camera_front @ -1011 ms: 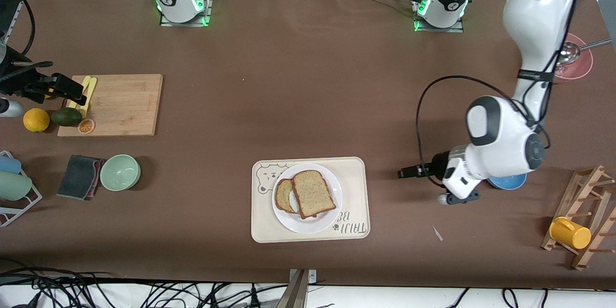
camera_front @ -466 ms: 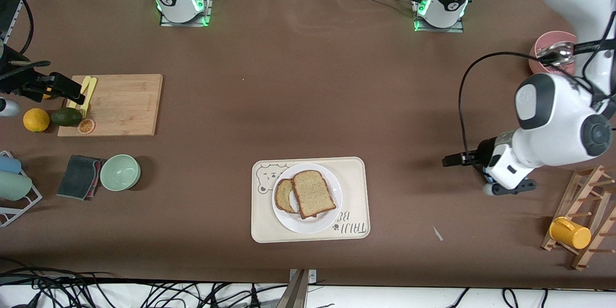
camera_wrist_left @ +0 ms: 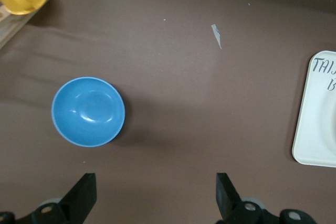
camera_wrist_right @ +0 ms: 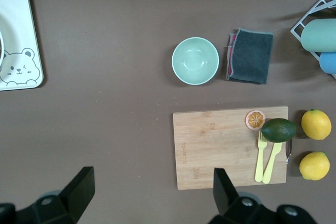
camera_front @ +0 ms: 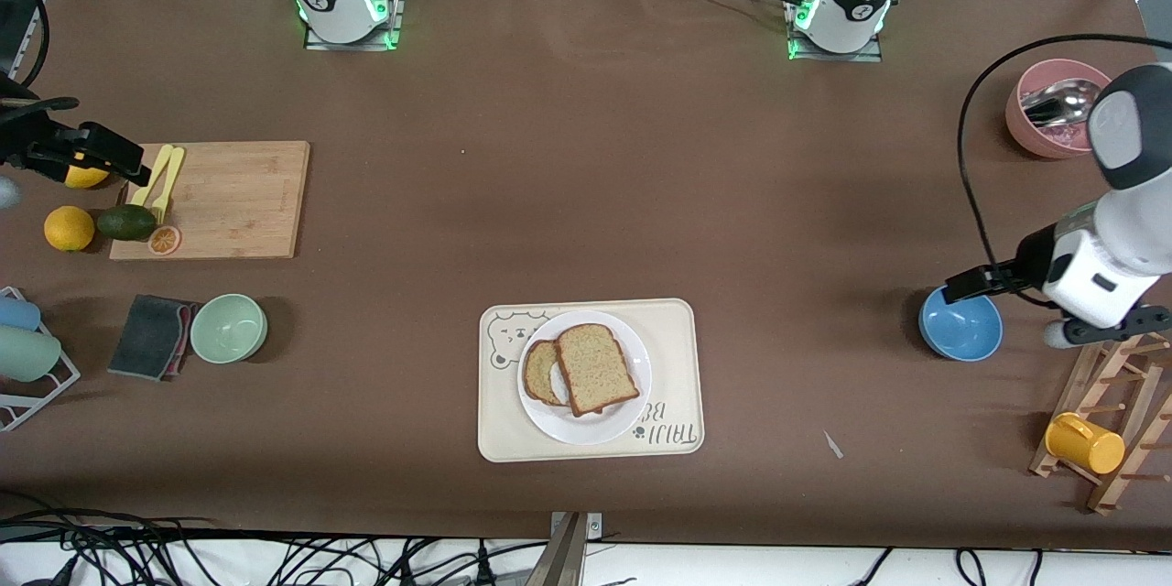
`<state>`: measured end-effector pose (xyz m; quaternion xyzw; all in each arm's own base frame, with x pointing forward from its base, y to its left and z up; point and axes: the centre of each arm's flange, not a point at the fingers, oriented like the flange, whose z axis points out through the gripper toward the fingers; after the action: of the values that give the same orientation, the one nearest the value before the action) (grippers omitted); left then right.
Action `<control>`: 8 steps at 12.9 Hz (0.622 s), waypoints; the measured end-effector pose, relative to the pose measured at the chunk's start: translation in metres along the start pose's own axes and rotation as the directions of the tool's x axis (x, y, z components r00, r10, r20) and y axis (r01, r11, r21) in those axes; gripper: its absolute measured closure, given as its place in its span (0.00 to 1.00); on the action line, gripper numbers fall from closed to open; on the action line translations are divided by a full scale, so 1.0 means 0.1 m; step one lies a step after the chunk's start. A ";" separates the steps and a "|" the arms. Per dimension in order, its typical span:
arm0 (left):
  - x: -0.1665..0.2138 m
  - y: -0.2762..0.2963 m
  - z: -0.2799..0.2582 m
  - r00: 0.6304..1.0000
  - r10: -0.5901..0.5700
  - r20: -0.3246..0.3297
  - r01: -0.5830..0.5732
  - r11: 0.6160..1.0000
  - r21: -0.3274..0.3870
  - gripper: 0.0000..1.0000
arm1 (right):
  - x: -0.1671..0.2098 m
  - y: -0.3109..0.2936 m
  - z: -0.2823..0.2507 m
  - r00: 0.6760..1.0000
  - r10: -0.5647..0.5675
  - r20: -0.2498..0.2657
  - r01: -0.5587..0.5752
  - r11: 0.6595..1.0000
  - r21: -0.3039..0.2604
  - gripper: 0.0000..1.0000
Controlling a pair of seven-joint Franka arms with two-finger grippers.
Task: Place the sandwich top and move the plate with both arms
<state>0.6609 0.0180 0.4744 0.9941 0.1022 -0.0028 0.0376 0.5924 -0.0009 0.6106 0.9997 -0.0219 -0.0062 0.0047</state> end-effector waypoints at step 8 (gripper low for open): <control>-0.23 0.00 -0.40 1.000 0.006 0.021 -0.007 1.000 0.020 0.00 | 0.08 0.13 0.15 0.999 0.028 0.026 -0.028 1.000 -0.003 0.00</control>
<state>0.6378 0.0164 0.5148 0.9946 0.0984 -0.0143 0.0285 0.5994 -0.0143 0.5954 0.9992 -0.0359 -0.0192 0.0056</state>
